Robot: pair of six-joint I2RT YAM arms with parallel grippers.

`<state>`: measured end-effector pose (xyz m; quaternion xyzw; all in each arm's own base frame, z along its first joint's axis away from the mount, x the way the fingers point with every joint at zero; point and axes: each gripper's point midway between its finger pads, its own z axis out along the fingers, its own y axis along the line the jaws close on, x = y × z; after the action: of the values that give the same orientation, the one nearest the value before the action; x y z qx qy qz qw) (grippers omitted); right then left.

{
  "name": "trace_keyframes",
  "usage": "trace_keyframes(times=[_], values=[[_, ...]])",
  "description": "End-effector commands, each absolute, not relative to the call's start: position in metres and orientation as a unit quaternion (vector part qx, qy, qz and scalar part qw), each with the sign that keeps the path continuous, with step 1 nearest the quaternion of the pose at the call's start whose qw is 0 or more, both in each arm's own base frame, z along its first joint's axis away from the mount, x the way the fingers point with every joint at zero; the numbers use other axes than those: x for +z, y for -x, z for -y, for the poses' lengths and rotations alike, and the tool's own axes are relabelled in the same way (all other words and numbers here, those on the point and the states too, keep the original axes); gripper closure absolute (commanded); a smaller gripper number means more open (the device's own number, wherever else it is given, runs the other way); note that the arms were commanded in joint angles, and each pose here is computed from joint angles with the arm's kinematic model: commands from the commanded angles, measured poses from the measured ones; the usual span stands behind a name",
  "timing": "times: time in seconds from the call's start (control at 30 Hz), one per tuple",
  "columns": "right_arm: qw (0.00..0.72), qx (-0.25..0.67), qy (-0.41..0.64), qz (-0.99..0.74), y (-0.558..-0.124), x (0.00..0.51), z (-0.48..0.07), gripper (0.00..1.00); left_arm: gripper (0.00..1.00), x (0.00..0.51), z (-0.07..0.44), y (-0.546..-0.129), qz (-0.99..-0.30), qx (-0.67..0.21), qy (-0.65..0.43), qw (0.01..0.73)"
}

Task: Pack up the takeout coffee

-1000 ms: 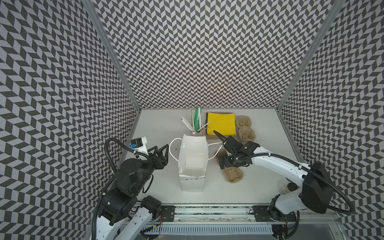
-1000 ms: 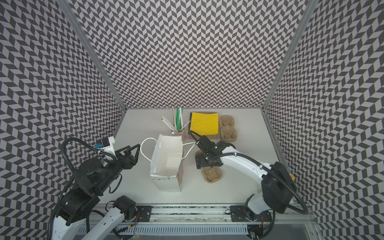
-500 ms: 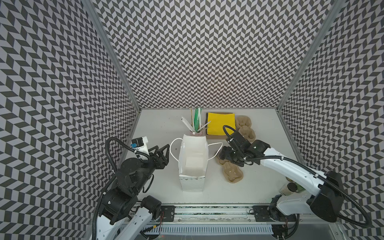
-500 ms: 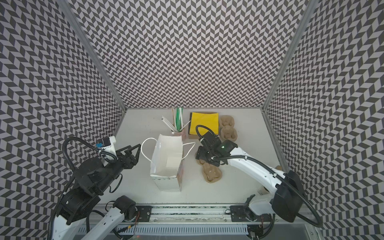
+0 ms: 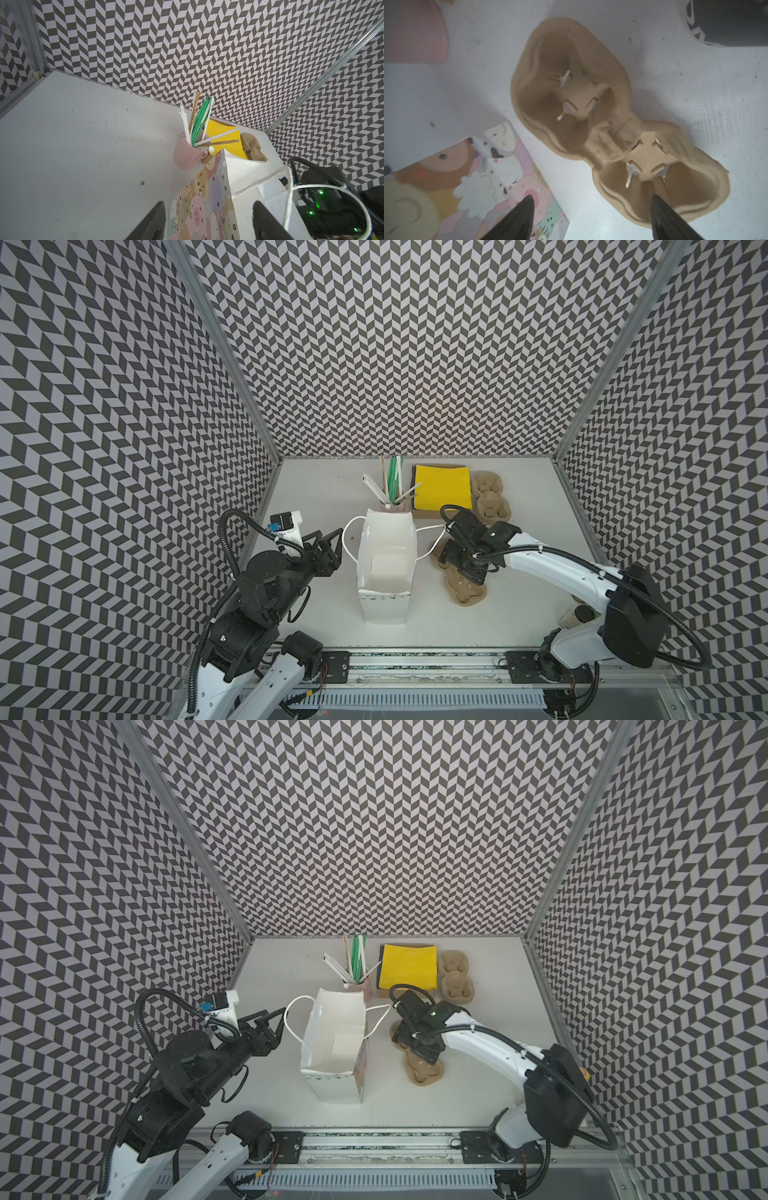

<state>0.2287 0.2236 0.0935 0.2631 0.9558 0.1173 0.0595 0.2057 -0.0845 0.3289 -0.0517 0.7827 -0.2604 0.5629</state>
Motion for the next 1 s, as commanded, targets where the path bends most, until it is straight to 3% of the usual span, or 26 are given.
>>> trace_keyframes(times=[0.0,0.27,0.47,0.8,0.97], values=[[0.065,0.109,-0.281,-0.951,-0.237,0.097,-0.227,0.15,0.33,0.339,0.086,-0.205,-0.774,-0.267,0.046,0.573],[0.08,0.08,-0.324,-0.939,-0.246,0.083,-0.215,0.18,0.33,0.332,0.086,-0.205,-0.778,-0.264,0.044,0.569],[0.07,0.069,-0.337,-0.936,-0.249,0.069,-0.212,0.26,0.33,0.326,0.086,-0.206,-0.781,-0.261,0.043,0.566],[0.043,0.065,-0.338,-0.938,-0.243,0.048,-0.219,0.3,0.33,0.322,0.087,-0.206,-0.782,-0.261,0.042,0.564],[0.071,0.048,-0.352,-0.932,-0.248,0.052,-0.208,0.35,0.33,0.321,0.087,-0.206,-0.783,-0.261,0.042,0.563]])
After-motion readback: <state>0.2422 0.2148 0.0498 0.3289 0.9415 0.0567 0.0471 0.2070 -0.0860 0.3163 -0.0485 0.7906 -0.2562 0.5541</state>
